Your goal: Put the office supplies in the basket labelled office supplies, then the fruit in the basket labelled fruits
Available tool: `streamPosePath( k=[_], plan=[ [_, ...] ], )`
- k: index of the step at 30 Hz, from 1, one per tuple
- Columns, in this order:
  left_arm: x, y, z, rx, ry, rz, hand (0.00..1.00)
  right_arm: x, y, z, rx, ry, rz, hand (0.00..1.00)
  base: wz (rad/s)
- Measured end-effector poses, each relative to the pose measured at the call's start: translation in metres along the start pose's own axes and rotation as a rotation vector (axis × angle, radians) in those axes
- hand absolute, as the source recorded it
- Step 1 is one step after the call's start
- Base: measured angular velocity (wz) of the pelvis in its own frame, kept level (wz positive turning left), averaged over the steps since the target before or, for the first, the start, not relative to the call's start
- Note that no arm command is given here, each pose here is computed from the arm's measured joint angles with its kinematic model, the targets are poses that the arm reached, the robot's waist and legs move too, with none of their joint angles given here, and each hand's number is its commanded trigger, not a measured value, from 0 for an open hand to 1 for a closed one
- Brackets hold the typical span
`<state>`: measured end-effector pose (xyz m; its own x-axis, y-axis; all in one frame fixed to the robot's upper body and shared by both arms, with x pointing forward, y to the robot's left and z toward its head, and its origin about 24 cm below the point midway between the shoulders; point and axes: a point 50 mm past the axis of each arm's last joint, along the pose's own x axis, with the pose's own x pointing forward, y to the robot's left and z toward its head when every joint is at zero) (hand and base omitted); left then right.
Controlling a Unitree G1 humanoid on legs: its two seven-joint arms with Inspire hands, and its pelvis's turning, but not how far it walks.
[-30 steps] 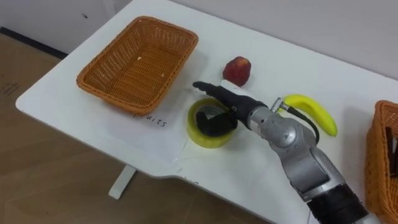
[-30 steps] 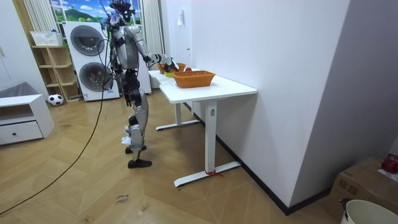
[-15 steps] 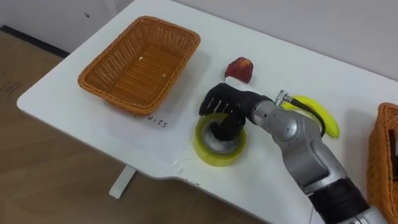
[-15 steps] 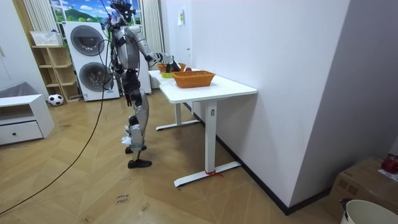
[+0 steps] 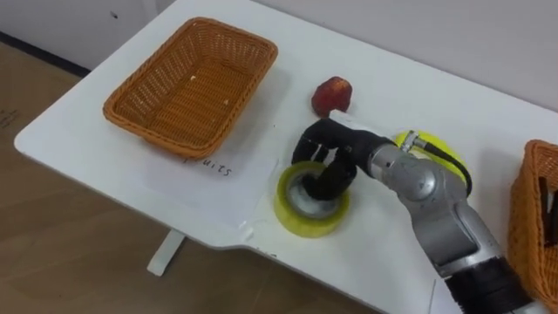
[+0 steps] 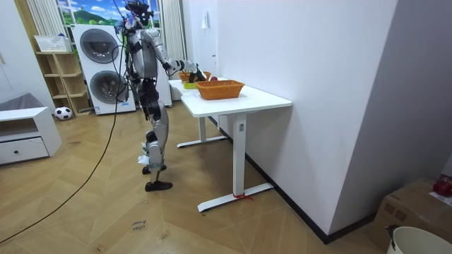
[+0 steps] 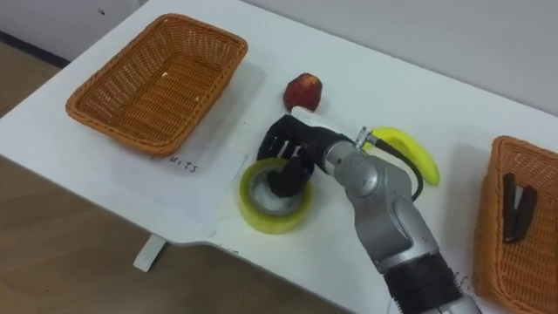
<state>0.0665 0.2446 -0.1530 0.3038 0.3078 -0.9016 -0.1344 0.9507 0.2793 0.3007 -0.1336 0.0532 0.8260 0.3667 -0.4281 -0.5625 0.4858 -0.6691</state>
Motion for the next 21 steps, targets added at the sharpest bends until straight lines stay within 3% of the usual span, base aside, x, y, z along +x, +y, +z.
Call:
streamPosePath(
  k=[5,13,21],
  plan=[
    [0.001,0.003,-0.002,-0.016,-0.006,0.008,0.00,-0.011,-0.014,-0.021,0.011,0.062,-0.049,1.00,-0.09],
    [0.001,0.007,-0.009,-0.058,0.010,0.022,0.00,-0.054,-0.062,-0.014,0.017,-0.027,-0.317,1.00,-0.17],
    [0.000,0.007,-0.015,-0.079,0.021,0.030,0.00,-0.071,-0.076,-0.019,0.064,-0.051,-0.438,1.00,-0.09]
  ],
)
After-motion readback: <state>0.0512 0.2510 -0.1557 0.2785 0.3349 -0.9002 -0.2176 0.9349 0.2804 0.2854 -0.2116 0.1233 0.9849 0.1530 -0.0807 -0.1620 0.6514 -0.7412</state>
